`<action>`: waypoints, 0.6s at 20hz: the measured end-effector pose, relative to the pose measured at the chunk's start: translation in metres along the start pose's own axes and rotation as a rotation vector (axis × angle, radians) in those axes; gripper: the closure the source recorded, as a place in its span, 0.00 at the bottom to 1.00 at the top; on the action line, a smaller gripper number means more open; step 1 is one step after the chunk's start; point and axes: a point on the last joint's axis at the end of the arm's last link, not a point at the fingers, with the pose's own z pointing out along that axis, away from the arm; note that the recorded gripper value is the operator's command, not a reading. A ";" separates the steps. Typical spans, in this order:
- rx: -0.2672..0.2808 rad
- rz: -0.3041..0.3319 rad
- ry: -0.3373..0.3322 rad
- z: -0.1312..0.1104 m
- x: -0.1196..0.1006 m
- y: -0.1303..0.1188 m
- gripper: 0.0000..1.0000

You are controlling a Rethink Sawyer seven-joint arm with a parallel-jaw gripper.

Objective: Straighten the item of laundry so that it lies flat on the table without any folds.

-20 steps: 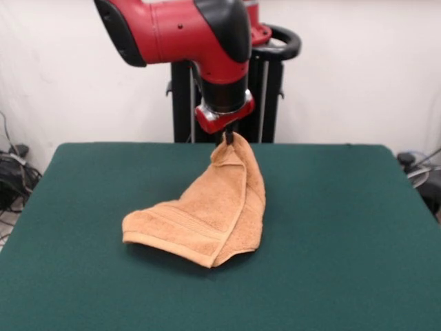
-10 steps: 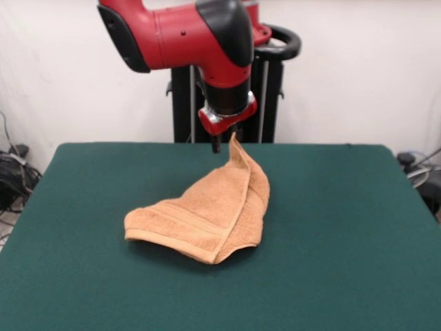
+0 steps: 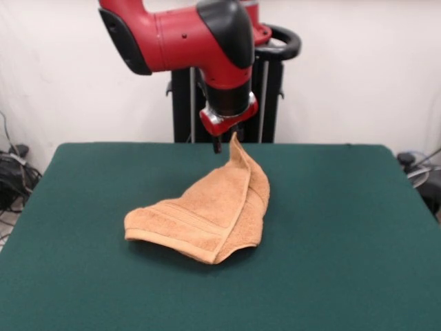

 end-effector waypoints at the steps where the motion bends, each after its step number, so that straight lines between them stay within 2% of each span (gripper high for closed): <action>1: 0.001 0.000 0.000 0.000 0.000 0.000 0.00; 12: 0.032 -0.013 -0.015 -0.008 -0.007 0.000 0.00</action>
